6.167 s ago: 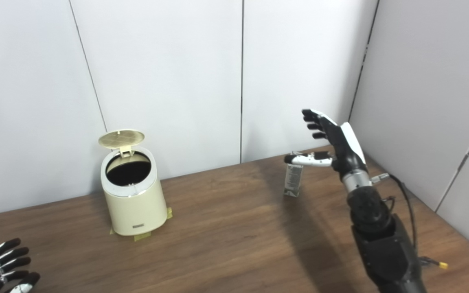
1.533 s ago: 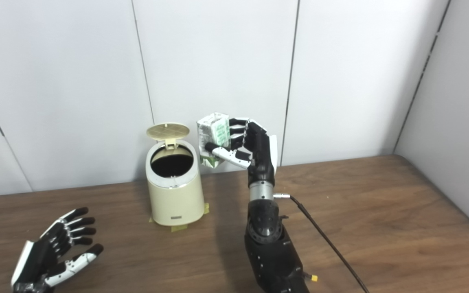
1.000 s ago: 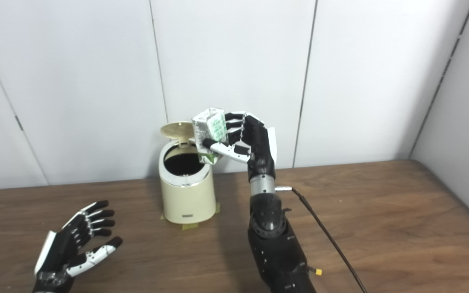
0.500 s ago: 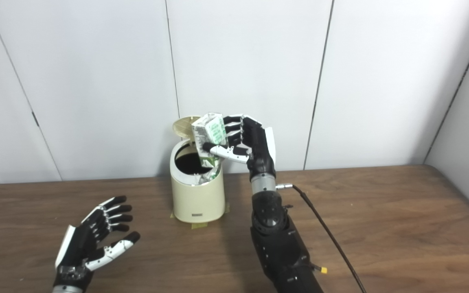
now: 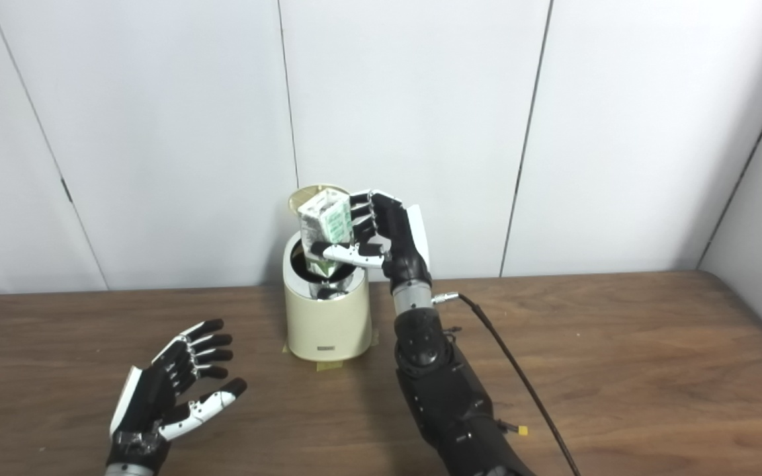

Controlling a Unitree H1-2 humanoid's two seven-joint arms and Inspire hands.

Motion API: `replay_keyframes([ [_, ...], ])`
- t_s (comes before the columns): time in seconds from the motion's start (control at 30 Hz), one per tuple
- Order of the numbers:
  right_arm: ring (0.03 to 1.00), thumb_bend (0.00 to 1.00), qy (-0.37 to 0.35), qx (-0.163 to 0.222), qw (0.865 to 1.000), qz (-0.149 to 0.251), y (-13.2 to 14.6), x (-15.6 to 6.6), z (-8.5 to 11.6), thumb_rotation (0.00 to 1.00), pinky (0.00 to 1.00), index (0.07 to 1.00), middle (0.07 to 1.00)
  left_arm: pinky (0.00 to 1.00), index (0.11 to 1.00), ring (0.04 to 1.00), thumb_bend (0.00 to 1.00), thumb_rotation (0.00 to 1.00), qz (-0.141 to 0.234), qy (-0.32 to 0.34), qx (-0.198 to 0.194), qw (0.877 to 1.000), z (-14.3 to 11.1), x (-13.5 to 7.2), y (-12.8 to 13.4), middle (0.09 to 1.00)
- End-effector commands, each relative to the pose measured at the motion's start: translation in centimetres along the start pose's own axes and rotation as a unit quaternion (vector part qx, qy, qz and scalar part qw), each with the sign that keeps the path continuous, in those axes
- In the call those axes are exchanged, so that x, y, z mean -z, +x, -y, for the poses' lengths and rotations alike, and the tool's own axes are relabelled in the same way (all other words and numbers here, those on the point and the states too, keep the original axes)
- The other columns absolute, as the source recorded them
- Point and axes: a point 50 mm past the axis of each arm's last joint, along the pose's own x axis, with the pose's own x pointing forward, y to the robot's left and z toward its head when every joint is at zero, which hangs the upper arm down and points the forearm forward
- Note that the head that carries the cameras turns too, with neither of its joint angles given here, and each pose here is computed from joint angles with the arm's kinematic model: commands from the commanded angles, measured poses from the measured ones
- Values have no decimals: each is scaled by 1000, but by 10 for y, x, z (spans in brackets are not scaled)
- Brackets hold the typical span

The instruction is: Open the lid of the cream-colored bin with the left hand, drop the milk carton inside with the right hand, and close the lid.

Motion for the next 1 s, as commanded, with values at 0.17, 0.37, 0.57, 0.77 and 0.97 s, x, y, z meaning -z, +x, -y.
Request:
replay_keyframes([
  [0.17, 324, 526, 21, -5, 997, 69, 23, -34, -8, 0, 260, 507, 449, 612, 798, 690, 714, 121, 1, 4, -3, 1000, 7, -2, -3, 741],
  [0.37, 315, 526, 31, -12, 998, 62, 18, -28, -6, 0, 251, 507, 447, 618, 795, 693, 708, 103, 0, 2, -3, 1000, 9, -1, -3, 739],
  [0.57, 332, 526, 5, -15, 998, 59, 15, -25, -2, 0, 268, 503, 455, 621, 793, 694, 707, 91, -1, -1, -5, 1000, 8, -1, -3, 741],
  [0.77, 344, 527, -84, -22, 993, 81, 13, -22, 5, 0, 267, 503, 458, 622, 795, 694, 706, 95, -3, 2, -3, 1000, 8, -2, -4, 738],
  [0.97, 354, 528, -163, -44, 981, 91, 11, -21, 8, 0, 277, 506, 448, 610, 794, 687, 707, 86, -2, -1, -1, 1000, 7, -2, -5, 736],
])
